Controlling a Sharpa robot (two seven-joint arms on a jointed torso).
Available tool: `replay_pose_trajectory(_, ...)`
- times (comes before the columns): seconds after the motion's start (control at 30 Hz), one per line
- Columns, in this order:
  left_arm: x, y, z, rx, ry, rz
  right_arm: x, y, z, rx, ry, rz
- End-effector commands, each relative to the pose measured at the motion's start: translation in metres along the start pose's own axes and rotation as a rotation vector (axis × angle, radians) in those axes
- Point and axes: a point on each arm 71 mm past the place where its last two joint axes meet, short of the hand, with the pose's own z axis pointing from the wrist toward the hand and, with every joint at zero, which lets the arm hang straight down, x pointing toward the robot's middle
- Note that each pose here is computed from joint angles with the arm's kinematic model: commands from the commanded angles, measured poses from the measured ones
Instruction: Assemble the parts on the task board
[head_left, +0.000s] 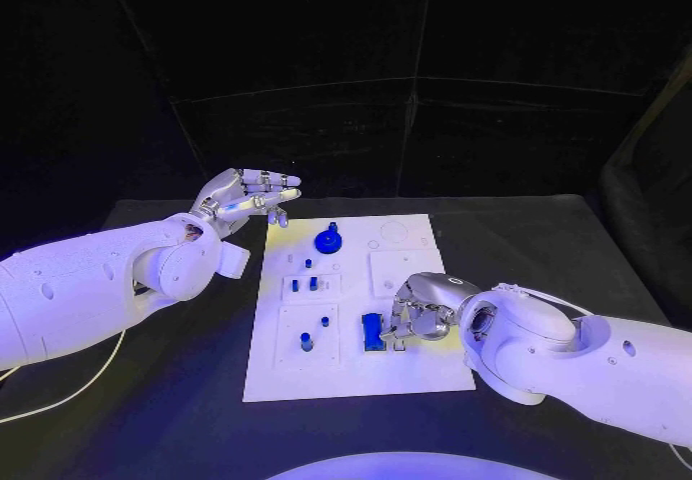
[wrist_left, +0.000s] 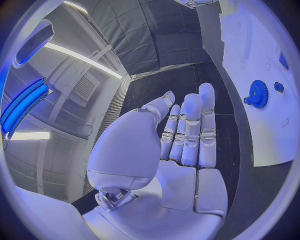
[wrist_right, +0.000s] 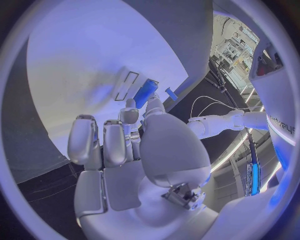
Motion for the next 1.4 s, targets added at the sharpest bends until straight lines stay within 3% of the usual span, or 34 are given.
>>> replay_pose_trajectory(0.03,0.0009,-0.0014,0.0000,0.004,0.010,-0.008,-0.006,-0.002,-0.005,-0.038,-0.053,0.097)
replay_pose_trajectory(0.2,0.0001,-0.0015,-0.0007,0.005,0.008,-0.008,-0.015,-0.023,-0.020,-0.011,-0.084,0.212)
replay_pose_trajectory(0.33,-0.0004,-0.0017,-0.0013,0.005,0.008,-0.008,-0.033,-0.042,-0.031,0.013,-0.136,0.240)
replay_pose_trajectory(0.77,0.0011,-0.0012,0.0003,0.005,0.011,-0.008,-0.059,-0.085,-0.035,0.095,-0.196,0.263)
replay_pose_trajectory(1.4,0.0013,-0.0005,0.0015,0.005,0.011,-0.008,-0.072,-0.133,-0.051,0.255,-0.132,0.207)
